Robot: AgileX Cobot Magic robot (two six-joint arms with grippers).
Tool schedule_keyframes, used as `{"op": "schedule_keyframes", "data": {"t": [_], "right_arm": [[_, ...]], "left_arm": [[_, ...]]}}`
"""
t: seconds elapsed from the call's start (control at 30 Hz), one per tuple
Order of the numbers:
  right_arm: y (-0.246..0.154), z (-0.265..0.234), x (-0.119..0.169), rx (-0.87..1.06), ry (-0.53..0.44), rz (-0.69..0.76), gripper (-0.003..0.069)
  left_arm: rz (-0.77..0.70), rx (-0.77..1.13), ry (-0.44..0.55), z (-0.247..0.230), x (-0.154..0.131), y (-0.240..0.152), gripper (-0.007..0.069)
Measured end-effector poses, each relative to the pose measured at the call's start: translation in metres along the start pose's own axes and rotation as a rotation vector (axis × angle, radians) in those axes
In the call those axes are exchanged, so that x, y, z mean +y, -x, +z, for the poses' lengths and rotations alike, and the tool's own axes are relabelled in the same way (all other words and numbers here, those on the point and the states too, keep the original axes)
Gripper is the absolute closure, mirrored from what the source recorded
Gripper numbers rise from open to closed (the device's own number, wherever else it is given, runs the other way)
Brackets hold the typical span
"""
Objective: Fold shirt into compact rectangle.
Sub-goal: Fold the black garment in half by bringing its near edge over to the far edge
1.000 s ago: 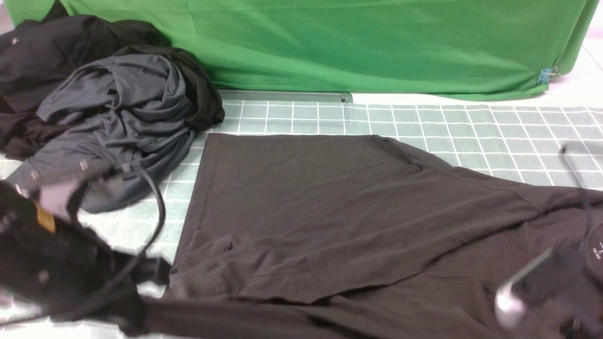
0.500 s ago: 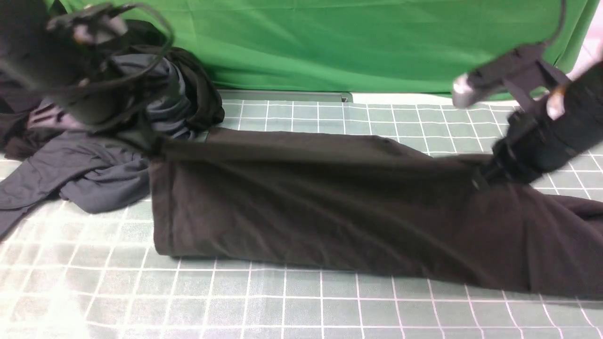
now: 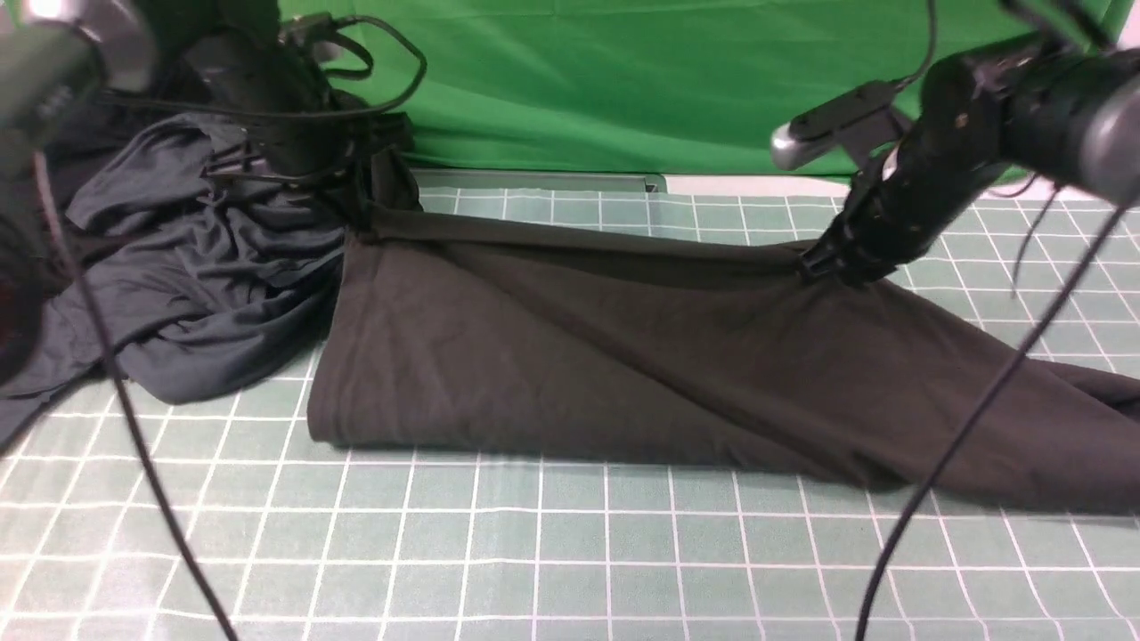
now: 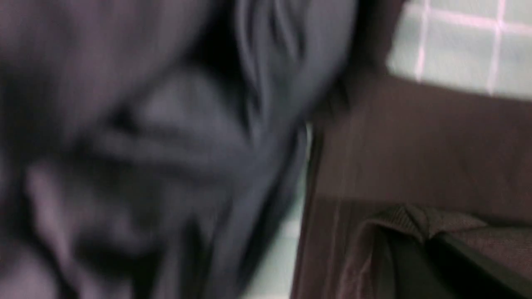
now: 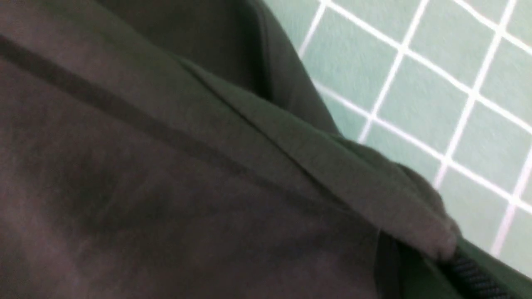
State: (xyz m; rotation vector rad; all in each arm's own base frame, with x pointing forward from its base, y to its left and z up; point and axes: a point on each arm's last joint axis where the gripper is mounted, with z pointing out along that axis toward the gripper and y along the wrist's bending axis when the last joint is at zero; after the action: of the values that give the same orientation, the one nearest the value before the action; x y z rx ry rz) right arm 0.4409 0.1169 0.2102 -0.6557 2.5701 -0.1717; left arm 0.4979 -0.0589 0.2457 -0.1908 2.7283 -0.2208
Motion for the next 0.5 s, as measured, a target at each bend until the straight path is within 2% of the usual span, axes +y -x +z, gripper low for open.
{"op": "schedule_keyframes", "data": {"t": [0.13, 0.3, 0.33, 0.37, 0.43, 0.5], "right_arm": [[0.002, 0.018, 0.003, -0.036, 0.0, 0.022, 0.0617], [0.008, 0.024, 0.003, -0.116, -0.005, 0.054, 0.052], [0.011, 0.024, 0.003, -0.145, -0.007, 0.065, 0.0459], [0.012, 0.024, 0.003, -0.15, -0.007, 0.067, 0.0459], [0.017, 0.021, 0.002, -0.188, -0.009, 0.091, 0.0365], [0.018, 0.016, 0.0, -0.182, -0.012, 0.101, 0.0326]], "left_arm": [[0.001, -0.002, 0.008, 0.019, 0.002, 0.005, 0.0605], [0.006, -0.014, 0.031, 0.031, 0.006, 0.007, 0.0511], [0.005, -0.05, 0.035, 0.03, 0.006, 0.011, 0.0453], [0.005, -0.056, 0.036, 0.03, 0.006, 0.011, 0.0445], [-0.017, -0.125, 0.03, 0.025, 0.006, 0.018, 0.033], [-0.019, -0.14, 0.029, 0.019, 0.005, 0.02, 0.0272]]}}
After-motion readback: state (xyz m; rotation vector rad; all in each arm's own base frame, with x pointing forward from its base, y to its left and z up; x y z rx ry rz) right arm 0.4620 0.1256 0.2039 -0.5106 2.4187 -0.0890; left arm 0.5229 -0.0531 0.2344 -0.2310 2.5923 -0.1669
